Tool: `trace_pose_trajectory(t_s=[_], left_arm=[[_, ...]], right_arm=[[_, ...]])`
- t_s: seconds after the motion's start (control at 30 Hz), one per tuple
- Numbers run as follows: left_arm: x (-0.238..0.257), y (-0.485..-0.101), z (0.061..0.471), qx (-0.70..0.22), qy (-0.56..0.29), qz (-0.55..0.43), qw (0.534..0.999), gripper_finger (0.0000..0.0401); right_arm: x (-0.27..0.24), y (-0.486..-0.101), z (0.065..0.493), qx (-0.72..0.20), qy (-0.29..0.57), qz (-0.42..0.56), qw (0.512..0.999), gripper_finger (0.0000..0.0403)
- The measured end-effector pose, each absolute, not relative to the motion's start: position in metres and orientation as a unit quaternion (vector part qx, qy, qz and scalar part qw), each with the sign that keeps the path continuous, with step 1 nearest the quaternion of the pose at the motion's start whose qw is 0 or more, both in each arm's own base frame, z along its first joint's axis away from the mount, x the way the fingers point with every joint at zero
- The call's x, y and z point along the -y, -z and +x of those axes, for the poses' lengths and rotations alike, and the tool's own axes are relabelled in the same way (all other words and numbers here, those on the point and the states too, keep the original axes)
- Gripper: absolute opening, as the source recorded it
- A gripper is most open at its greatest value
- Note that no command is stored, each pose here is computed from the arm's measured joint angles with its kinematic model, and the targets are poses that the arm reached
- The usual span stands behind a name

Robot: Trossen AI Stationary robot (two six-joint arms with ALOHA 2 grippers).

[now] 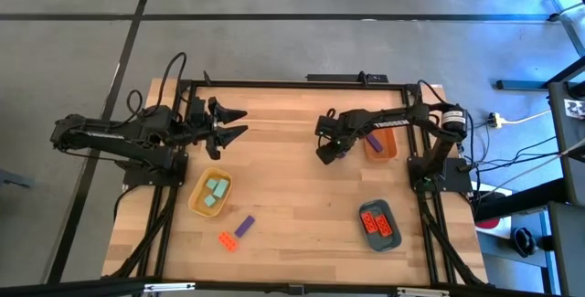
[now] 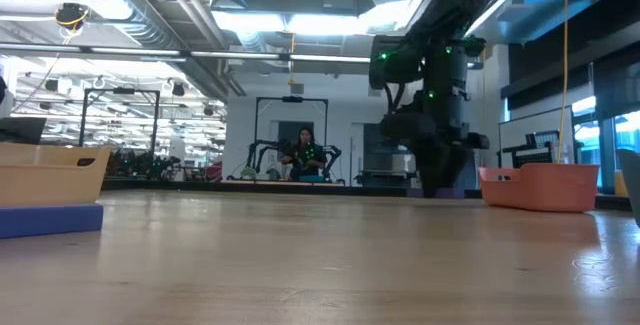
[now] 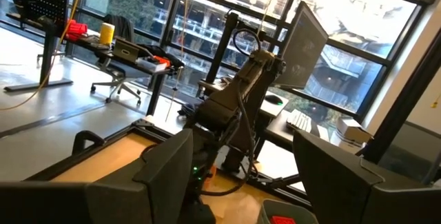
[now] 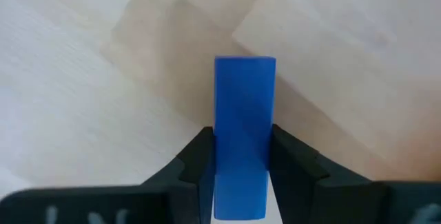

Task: Sort & place blocks by color
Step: Put the top purple block into the orange bin

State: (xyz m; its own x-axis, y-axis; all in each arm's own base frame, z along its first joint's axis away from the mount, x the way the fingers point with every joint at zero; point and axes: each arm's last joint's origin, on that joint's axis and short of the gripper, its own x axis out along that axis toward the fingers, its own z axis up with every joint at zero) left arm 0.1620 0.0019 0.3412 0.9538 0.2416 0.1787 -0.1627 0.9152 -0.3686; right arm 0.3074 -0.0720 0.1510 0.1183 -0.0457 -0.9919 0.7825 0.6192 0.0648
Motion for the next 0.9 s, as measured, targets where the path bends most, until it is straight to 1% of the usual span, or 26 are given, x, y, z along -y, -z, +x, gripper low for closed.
trace_pose_trajectory(t_s=[0.17, 0.3, 0.53, 0.73, 0.9], left_arm=[[-0.002, -0.341, 0.162, 0.112, -0.104, -0.179, 0.972, 0.0243], [-0.002, -0.341, 0.162, 0.112, -0.103, -0.179, 0.972, 0.0243], [-0.002, -0.341, 0.162, 0.112, -0.103, -0.179, 0.972, 0.0243], [-0.002, -0.341, 0.162, 0.112, -0.103, -0.179, 0.972, 0.0243], [-0.002, -0.341, 0.162, 0.111, -0.103, -0.178, 0.972, 0.0243]], right_arm=[[0.065, -0.158, 0.311, -0.576, 0.293, 0.307, 0.699, 0.0105], [0.062, -0.165, 0.315, -0.550, 0.282, 0.305, 0.725, 0.0105], [0.053, -0.179, 0.325, -0.511, 0.212, 0.297, 0.778, 0.0105], [0.047, -0.194, 0.330, -0.468, 0.182, 0.285, 0.817, 0.0105], [0.043, -0.200, 0.319, -0.410, 0.157, 0.286, 0.852, 0.0105]])
